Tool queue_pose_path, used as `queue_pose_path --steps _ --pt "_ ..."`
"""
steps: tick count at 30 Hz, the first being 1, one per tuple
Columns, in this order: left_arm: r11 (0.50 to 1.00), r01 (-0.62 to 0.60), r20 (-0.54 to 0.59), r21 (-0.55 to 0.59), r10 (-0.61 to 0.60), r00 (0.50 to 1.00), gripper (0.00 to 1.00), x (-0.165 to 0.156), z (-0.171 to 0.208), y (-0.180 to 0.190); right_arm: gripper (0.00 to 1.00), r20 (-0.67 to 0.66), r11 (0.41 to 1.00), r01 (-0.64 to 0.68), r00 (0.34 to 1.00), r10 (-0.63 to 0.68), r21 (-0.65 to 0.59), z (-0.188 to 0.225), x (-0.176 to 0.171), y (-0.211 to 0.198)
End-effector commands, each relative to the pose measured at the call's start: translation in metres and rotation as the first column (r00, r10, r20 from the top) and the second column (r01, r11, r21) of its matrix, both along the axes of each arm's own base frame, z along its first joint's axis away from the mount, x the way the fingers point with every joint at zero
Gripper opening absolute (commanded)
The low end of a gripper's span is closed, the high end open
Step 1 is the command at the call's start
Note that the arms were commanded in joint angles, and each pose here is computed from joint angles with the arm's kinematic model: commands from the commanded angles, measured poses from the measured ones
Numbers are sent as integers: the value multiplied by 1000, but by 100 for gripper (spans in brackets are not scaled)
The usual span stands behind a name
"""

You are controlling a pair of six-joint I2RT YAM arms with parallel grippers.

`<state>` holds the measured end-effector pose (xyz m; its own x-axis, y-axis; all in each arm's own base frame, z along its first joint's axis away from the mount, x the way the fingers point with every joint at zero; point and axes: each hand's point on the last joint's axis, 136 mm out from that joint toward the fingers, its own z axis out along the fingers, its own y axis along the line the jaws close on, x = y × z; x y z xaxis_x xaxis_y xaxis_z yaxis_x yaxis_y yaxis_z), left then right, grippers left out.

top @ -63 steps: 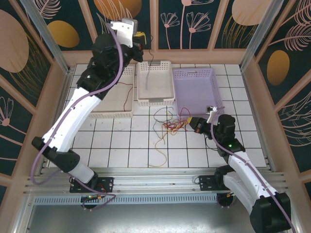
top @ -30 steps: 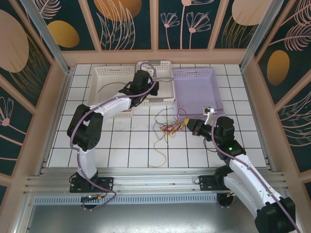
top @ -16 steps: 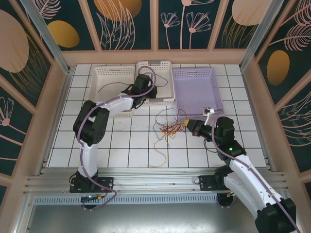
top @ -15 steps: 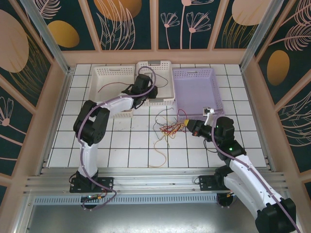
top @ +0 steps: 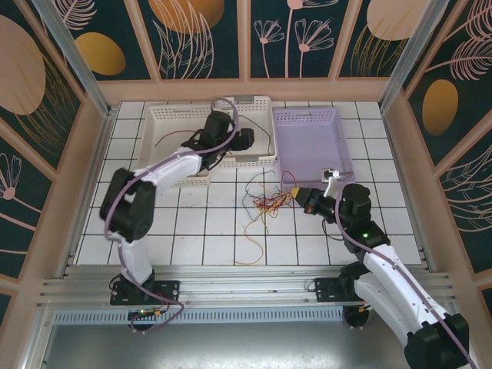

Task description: Untangle the cables

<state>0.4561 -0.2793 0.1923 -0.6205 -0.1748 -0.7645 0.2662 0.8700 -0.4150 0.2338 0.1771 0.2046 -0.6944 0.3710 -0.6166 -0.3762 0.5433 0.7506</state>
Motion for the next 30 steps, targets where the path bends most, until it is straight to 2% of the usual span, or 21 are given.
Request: queue_pose_path --steps 1,4,7,11,15,18,22,30 --pt "984 79 48 -158 -73 996 84 -49 44 -7 0 38 999 4 999 -5 34 21 5 3" --pt "961 176 62 -212 -167 984 85 -101 47 -19 0 37 999 -5 999 3 41 21 8 5" --pt "934 278 36 -224 -277 960 83 -150 33 -32 0 24 999 -15 1000 14 37 17 13 9" --pt "892 364 69 -269 -359 931 81 -201 29 -32 0 8 999 -25 1000 25 47 15 18 13" --pt "859 441 75 -259 -437 896 81 -236 10 -31 0 -6 996 -43 999 44 77 20 20 17" --pt "830 488 78 -271 -486 871 81 -252 -1 -35 0 -20 994 -63 998 65 92 20 20 21" --pt "807 517 120 -285 -505 855 81 -258 3 -39 0 -33 991 -91 995 95 97 18 18 26" --pt "834 488 150 -256 -465 873 80 -247 6 -38 0 -36 984 -130 990 136 126 18 10 30"
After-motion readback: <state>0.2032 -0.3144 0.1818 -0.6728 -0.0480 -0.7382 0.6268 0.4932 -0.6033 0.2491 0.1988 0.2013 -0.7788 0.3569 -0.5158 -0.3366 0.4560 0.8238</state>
